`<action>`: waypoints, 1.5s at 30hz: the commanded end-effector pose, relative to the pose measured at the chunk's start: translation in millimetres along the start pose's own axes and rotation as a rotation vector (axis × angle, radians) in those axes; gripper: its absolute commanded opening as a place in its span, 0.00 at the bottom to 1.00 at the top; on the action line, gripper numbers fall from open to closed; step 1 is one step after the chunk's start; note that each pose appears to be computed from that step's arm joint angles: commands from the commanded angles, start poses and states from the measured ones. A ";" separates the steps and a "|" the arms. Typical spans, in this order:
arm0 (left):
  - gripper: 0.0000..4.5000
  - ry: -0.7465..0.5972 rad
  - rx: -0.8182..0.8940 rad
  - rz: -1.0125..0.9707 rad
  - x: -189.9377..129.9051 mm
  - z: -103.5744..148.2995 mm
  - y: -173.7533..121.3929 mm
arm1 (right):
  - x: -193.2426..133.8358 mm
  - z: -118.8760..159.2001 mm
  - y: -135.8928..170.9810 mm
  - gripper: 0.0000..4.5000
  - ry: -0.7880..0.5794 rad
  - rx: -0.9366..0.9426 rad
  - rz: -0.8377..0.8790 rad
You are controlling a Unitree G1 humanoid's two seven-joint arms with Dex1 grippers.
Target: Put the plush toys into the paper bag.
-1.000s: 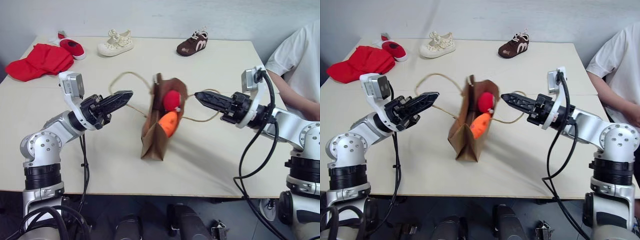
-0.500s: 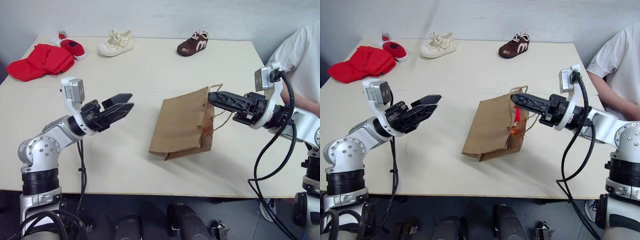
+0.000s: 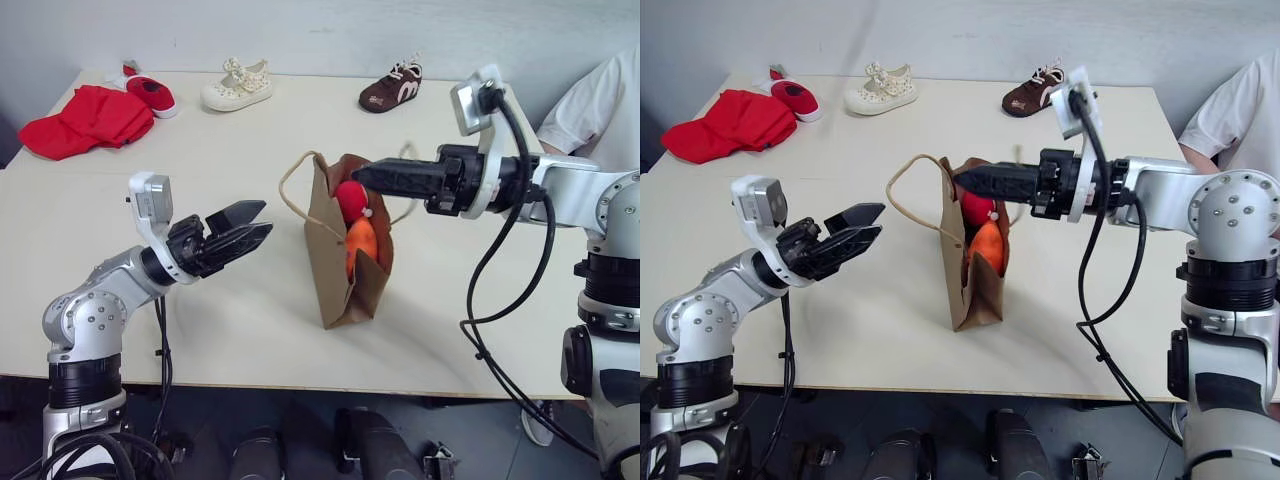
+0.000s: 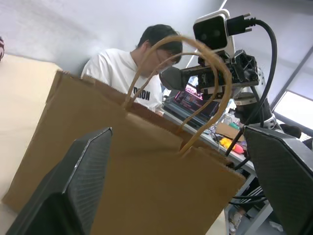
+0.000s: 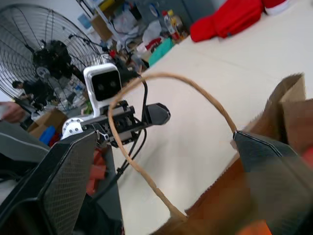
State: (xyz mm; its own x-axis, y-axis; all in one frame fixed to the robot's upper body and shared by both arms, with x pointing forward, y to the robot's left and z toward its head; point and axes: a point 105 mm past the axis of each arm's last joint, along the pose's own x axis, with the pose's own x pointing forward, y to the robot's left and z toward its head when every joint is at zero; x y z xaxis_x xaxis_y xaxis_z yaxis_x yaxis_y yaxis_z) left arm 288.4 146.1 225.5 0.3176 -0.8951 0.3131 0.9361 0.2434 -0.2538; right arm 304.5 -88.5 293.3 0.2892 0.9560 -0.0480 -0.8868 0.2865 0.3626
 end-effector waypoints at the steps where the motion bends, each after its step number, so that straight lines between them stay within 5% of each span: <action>1: 0.99 -0.010 0.046 -0.018 1.8 3.0 -9.5 | -19.0 3.2 0.2 1.00 0.006 -0.042 0.004; 8: 0.99 -0.006 0.044 -0.015 1.6 1.9 -9.6 | -37.3 -11.8 5.8 1.00 0.118 -0.087 0.058; 15: 0.99 0.003 0.042 -0.019 0.9 1.1 -10.5 | -61.8 -30.6 -16.0 1.00 0.228 -0.238 -0.068; 21: 0.99 0.095 0.085 0.008 -8.5 -6.1 -18.5 | -99.9 -40.8 -30.9 1.00 0.130 -0.252 -0.100; 25: 1.00 0.264 0.210 0.031 -12.4 -25.7 -29.8 | -115.7 -74.8 -41.1 0.79 0.206 -0.198 -0.154; 35: 1.00 0.357 0.303 0.052 -3.2 -59.0 -41.4 | -59.8 -119.6 -69.6 0.02 0.128 -0.491 -0.275; 45: 1.00 0.280 0.305 0.037 21.4 -67.8 -46.8 | -23.8 -146.4 -51.5 0.01 0.166 -0.469 -0.149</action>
State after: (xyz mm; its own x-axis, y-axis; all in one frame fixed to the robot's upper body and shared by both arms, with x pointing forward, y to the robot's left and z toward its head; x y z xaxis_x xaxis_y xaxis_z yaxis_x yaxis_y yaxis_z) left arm 244.9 97.2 171.8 0.3537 -0.9353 0.0056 0.9353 0.3537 -0.0088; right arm 300.0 -132.3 132.5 0.4464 0.8555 -0.2626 -0.8947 0.4314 -0.1154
